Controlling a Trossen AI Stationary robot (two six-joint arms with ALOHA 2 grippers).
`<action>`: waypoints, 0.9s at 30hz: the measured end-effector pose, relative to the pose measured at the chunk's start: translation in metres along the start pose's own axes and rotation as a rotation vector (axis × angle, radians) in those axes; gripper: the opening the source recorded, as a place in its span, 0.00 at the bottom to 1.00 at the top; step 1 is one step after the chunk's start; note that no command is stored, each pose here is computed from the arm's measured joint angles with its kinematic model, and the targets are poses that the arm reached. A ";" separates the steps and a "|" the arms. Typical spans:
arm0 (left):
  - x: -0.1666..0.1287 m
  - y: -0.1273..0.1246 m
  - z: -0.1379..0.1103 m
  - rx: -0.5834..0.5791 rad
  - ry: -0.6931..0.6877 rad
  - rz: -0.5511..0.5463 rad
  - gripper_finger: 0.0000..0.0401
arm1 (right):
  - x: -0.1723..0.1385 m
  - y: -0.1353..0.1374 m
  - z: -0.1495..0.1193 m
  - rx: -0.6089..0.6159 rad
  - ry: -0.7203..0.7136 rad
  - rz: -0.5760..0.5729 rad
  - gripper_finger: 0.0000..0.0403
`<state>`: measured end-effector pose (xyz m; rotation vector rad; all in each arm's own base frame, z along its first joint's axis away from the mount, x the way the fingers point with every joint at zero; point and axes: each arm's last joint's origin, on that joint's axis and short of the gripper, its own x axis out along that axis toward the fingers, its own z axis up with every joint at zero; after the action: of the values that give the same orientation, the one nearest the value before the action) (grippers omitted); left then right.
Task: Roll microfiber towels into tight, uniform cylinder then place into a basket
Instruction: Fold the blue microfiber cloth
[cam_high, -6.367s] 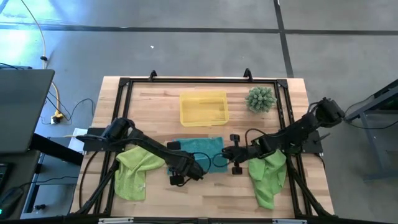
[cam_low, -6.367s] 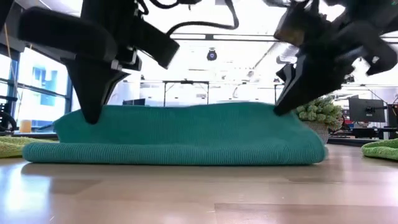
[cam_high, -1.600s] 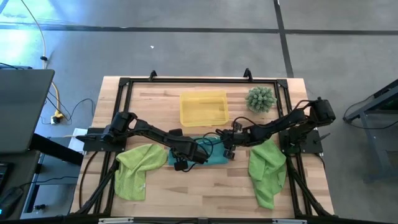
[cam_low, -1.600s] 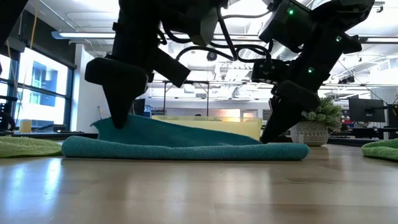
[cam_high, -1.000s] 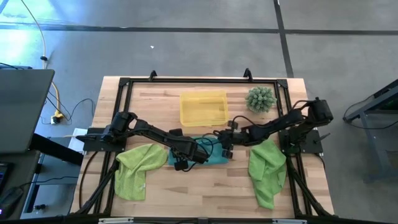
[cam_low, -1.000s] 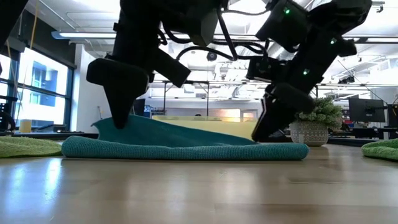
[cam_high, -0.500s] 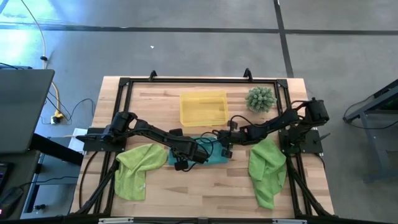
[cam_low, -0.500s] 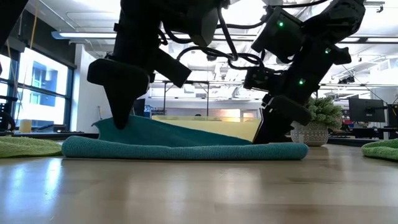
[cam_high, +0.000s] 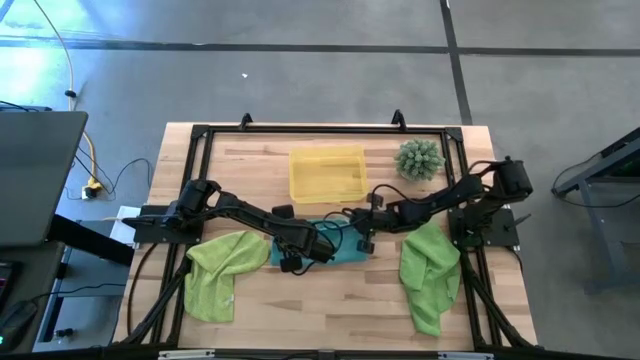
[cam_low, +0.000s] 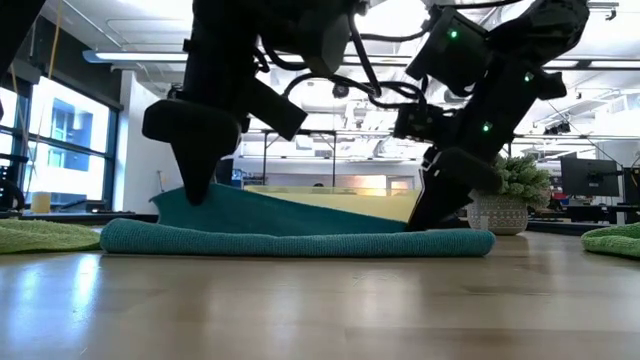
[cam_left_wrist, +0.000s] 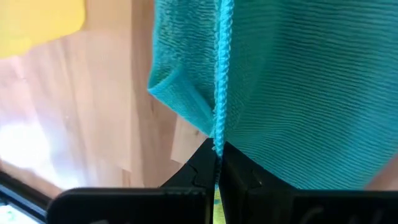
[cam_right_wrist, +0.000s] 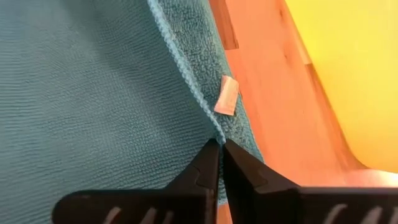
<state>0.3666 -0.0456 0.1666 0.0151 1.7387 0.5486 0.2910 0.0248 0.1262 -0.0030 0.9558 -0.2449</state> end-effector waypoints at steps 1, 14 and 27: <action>0.000 0.000 0.000 0.001 0.000 0.007 0.00 | -0.003 -0.001 0.000 0.000 0.001 0.000 0.01; 0.003 0.011 0.003 -0.018 0.011 0.047 0.00 | -0.010 -0.005 0.002 0.002 0.001 -0.008 0.03; 0.003 0.012 0.005 -0.028 0.006 0.033 0.00 | -0.016 -0.009 0.005 -0.025 -0.033 -0.100 0.29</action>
<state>0.3670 -0.0318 0.1673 0.0228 1.7390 0.5980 0.2846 0.0192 0.1428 -0.0779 0.9274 -0.3238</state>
